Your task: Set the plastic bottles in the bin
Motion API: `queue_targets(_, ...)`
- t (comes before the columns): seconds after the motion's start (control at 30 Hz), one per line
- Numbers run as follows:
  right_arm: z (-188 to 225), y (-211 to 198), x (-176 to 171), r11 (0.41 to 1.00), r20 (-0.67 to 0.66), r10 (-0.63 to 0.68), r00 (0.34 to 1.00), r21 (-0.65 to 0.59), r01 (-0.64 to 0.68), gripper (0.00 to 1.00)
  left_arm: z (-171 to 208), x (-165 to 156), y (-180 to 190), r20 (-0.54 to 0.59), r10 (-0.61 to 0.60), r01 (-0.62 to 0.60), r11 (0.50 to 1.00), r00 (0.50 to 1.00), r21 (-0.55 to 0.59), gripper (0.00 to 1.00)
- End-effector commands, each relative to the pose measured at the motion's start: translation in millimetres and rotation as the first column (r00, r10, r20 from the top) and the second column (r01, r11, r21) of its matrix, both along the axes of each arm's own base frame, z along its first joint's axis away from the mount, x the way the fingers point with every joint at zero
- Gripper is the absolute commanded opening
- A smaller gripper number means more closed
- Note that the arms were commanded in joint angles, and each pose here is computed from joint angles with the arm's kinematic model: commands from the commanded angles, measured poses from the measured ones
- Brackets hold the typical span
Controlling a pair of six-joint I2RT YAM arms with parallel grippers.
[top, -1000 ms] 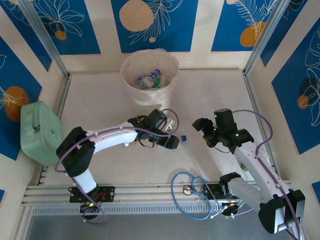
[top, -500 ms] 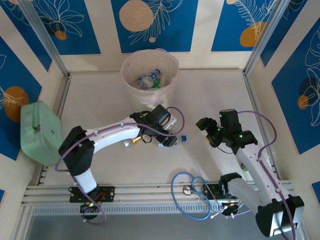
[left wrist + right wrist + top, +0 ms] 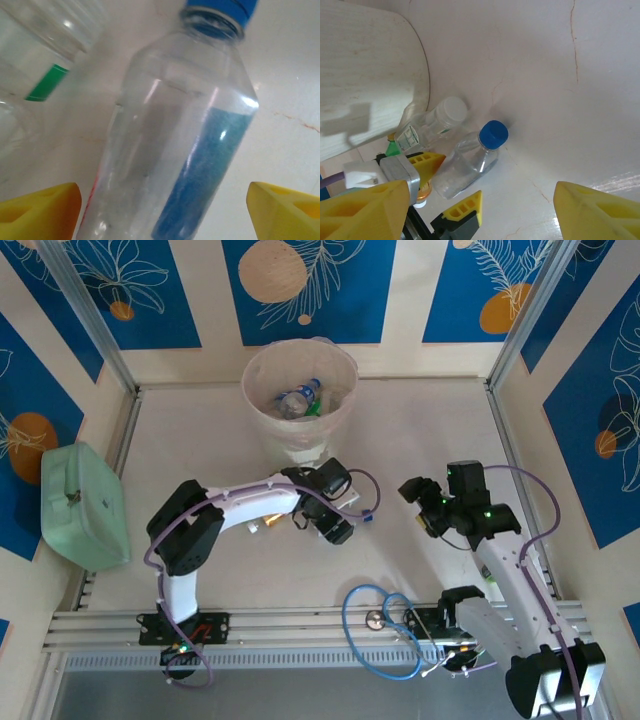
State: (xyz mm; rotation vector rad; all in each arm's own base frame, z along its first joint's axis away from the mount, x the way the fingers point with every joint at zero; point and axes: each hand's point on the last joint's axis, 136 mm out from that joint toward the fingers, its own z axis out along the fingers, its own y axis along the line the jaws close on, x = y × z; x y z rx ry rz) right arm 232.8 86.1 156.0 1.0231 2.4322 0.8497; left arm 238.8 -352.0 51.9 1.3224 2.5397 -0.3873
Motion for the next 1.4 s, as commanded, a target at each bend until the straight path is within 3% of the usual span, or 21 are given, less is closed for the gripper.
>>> queue_targets(0.0, 8.5, 1.4, -3.5, 1.000, 0.010, 0.023, 1.000, 0.018, -0.023, 0.77, -5.7, -18.5, -4.5, -0.016, -0.073, 0.073, 0.996, 0.997, 0.042, 0.83)
queue_targets(0.17, 10.6, -1.0, -2.6, 1.000, 0.015, 0.016, 1.000, 0.025, -0.017, 0.77, -13.1, -13.5, 1.5, 0.032, -0.064, 0.060, 0.993, 0.997, 0.105, 0.75)
queue_targets(0.5, 12.1, -5.2, -6.1, 0.999, 0.027, 0.004, 1.000, 0.037, -0.005, 0.76, 4.9, -7.2, 4.4, 0.114, -0.039, 0.032, 0.997, 0.993, 0.065, 0.55)
queue_targets(0.77, 56.0, 1.2, 3.7, 0.994, 0.173, 0.089, 0.981, 0.042, -0.098, 0.76, 79.7, -13.8, 0.2, 0.193, 0.005, 0.017, 0.993, 0.981, -0.113, 0.54)
queue_targets(1.07, 133.5, 41.1, 4.8, 0.943, 0.409, 0.298, 0.863, 0.011, -0.332, 0.76, 131.9, -24.5, 21.8, 0.248, 0.076, -0.015, 0.971, 0.966, -0.238, 0.55)
queue_targets(1.37, 154.7, 97.7, -9.7, 0.845, 0.484, 0.497, 0.720, -0.081, -0.529, 0.76, 156.8, -36.2, 27.7, 0.235, 0.115, -0.016, 0.924, 0.965, -0.383, 0.58)
